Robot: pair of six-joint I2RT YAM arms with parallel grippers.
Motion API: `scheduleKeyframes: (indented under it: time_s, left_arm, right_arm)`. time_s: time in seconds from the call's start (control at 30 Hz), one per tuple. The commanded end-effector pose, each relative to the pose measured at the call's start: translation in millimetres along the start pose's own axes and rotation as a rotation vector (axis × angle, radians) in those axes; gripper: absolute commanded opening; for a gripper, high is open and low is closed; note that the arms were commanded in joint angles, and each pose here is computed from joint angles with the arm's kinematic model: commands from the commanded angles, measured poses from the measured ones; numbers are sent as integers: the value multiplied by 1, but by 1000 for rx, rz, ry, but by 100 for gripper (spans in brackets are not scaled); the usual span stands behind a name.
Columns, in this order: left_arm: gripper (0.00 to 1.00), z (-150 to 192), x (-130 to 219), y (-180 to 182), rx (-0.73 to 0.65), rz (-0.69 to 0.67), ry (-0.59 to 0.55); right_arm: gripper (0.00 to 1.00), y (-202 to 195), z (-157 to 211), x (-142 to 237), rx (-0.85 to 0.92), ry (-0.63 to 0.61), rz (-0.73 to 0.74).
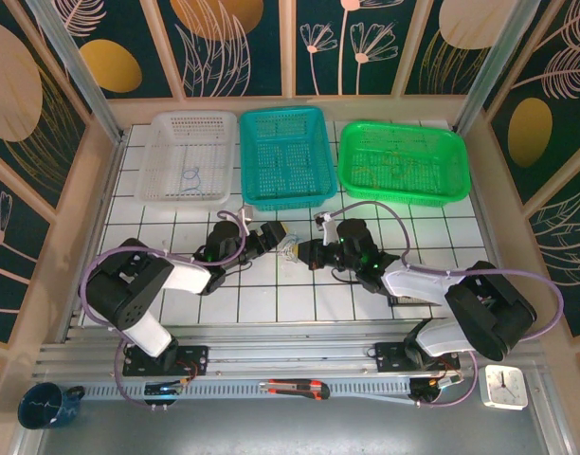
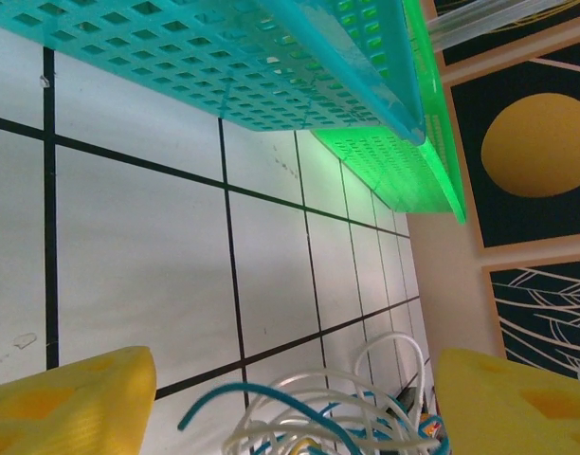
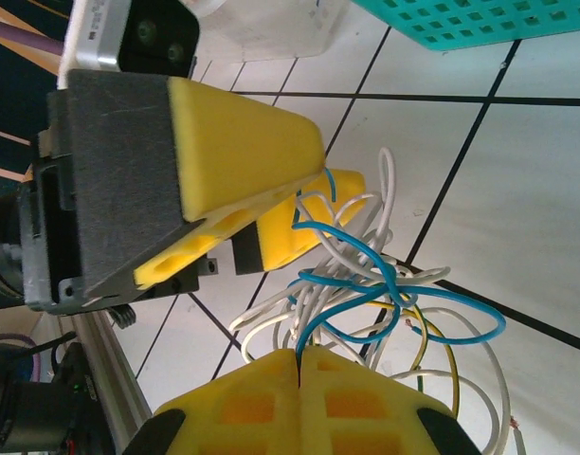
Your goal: Untangle the cables
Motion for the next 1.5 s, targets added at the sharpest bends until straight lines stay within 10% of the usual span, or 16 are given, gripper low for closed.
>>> scheduleKeyframes:
  time_s: [0.0, 0.57, 1.47]
  left_arm:
    - [74, -11, -5, -14, -5, 58, -38]
    - [0, -16, -9, -14, -13, 54, -56]
    - [0, -53, 23, -64, -177, 54, -130]
  right_arm:
    - [0, 23, -10, 0, 23, -26, -75]
    - [0, 15, -4, -1, 17, -22, -50]
    - [0, -46, 17, -15, -34, 4, 104]
Point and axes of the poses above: each hand's point on the last joint's axis, 136 mm out from that joint toward the fingers, its own x axis back along the fingers, its own y axis along the line the jaws close on, z = x × y, the point moved 1 cm from there along x, back along the fingers, and after that the axes turned 11 degrees about -x, right-handed, at the moved point
